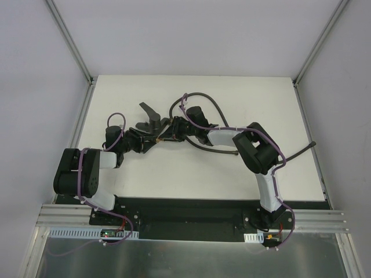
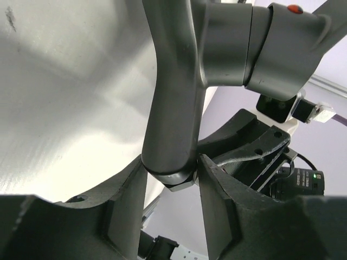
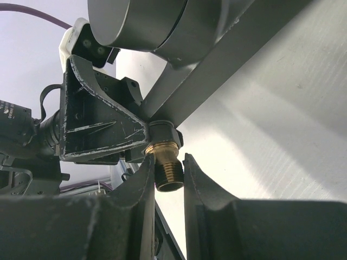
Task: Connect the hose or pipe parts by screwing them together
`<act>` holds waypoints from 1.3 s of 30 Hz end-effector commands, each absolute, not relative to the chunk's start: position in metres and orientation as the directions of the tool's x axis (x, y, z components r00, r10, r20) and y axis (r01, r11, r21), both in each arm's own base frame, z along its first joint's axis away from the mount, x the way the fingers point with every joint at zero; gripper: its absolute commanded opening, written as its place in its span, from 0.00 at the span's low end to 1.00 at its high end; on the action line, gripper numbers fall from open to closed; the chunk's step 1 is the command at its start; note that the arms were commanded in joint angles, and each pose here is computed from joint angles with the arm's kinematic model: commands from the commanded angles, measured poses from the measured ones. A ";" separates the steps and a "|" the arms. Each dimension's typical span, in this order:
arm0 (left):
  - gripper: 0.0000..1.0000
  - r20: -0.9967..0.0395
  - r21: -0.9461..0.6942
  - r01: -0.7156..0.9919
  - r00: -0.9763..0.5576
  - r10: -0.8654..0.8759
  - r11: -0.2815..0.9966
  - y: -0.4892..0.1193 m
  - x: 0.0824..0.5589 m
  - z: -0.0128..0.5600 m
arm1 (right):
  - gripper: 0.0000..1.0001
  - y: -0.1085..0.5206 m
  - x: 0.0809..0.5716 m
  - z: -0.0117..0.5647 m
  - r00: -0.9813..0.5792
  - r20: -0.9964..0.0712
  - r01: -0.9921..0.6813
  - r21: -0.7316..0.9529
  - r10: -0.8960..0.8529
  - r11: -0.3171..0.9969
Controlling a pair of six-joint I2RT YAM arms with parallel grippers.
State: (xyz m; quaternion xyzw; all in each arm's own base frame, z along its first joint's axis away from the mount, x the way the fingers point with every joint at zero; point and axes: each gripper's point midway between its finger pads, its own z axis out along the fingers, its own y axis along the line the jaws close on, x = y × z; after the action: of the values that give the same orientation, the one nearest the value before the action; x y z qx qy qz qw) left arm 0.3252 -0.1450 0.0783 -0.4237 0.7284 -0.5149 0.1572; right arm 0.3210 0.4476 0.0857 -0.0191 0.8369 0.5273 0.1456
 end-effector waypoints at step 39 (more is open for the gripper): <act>0.00 0.143 -0.878 -0.460 -0.521 -0.842 0.135 -0.145 0.346 0.081 | 0.69 0.347 0.334 0.105 -0.910 -0.254 -0.060 0.863 0.329 0.502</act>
State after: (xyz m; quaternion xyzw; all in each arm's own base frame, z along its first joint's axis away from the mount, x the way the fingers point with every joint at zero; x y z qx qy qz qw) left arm 0.3279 -0.1517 0.0650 -0.4583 0.7324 -0.4804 0.1506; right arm 0.3180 0.3912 0.0703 0.0506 0.8511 0.5026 0.1433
